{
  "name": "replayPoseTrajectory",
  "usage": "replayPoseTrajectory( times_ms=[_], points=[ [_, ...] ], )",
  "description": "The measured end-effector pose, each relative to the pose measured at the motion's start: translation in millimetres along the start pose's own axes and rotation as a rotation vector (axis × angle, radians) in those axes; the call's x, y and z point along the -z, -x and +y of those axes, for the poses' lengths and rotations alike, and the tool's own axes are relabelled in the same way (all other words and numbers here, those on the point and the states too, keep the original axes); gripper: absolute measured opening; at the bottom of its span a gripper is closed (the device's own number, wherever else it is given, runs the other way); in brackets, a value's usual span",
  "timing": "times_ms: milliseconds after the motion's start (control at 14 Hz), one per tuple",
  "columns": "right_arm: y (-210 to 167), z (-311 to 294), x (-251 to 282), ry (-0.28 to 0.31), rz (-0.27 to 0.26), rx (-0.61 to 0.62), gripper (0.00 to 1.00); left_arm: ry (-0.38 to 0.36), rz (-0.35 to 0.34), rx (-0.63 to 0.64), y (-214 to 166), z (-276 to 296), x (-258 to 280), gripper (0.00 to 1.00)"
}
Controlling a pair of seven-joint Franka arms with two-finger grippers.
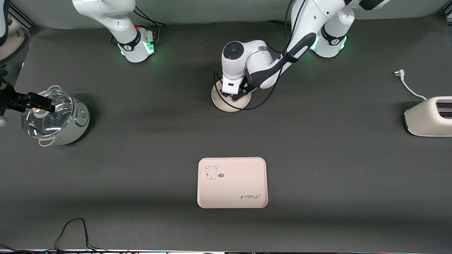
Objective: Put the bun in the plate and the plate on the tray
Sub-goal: 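Lower the bun onto the plate and open the left gripper, then withdraw the left gripper while the right gripper reaches toward the plate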
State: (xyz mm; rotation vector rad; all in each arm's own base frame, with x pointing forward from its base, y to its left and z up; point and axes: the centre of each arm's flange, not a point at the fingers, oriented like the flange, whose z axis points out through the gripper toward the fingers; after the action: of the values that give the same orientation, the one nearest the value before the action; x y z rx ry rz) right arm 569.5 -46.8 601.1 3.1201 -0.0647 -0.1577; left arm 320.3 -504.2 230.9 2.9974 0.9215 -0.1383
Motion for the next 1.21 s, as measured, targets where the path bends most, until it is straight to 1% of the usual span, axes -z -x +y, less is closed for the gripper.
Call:
replayPoseTrajectory(
  times_ms=[286,429,643,714,786,857,929,1000,1071,1143,1214],
  points=[
    [2,-5,1,-0.001,-0.001,0.01,1.0,0.007,0.002,0.015,-7,4,3,0.56],
    [6,-13,4,-0.005,-0.006,0.017,1.0,0.004,0.022,0.053,-30,15,21,0.56],
    [28,-44,5,-0.022,-0.016,0.026,1.0,-0.007,0.056,0.09,-75,37,71,0.59],
    [38,-60,6,-0.024,-0.017,0.026,1.0,-0.004,0.056,0.101,-91,43,91,0.67],
    [49,-78,6,-0.025,-0.018,0.029,1.0,-0.004,0.054,0.115,-111,46,113,0.74],
    [63,-95,6,-0.027,-0.013,0.029,1.0,-0.008,0.05,0.127,-133,48,135,0.74],
    [77,-111,6,-0.031,-0.003,0.024,1.0,-0.014,0.045,0.143,-158,46,160,0.78],
    [95,-130,4,-0.036,0.008,0.018,1.0,-0.017,0.033,0.165,-187,42,186,0.78],
    [115,-152,3,-0.039,0.015,0.011,1.0,-0.014,0.014,0.18,-220,33,213,0.83],
    [133,-172,3,-0.04,0.02,0.002,1.0,-0.01,-0.005,0.187,-256,20,237,0.94],
    [150,-192,3,-0.044,0.032,-0.005,1.0,-0.009,-0.022,0.188,-291,1,257,1.0]
  ],
)
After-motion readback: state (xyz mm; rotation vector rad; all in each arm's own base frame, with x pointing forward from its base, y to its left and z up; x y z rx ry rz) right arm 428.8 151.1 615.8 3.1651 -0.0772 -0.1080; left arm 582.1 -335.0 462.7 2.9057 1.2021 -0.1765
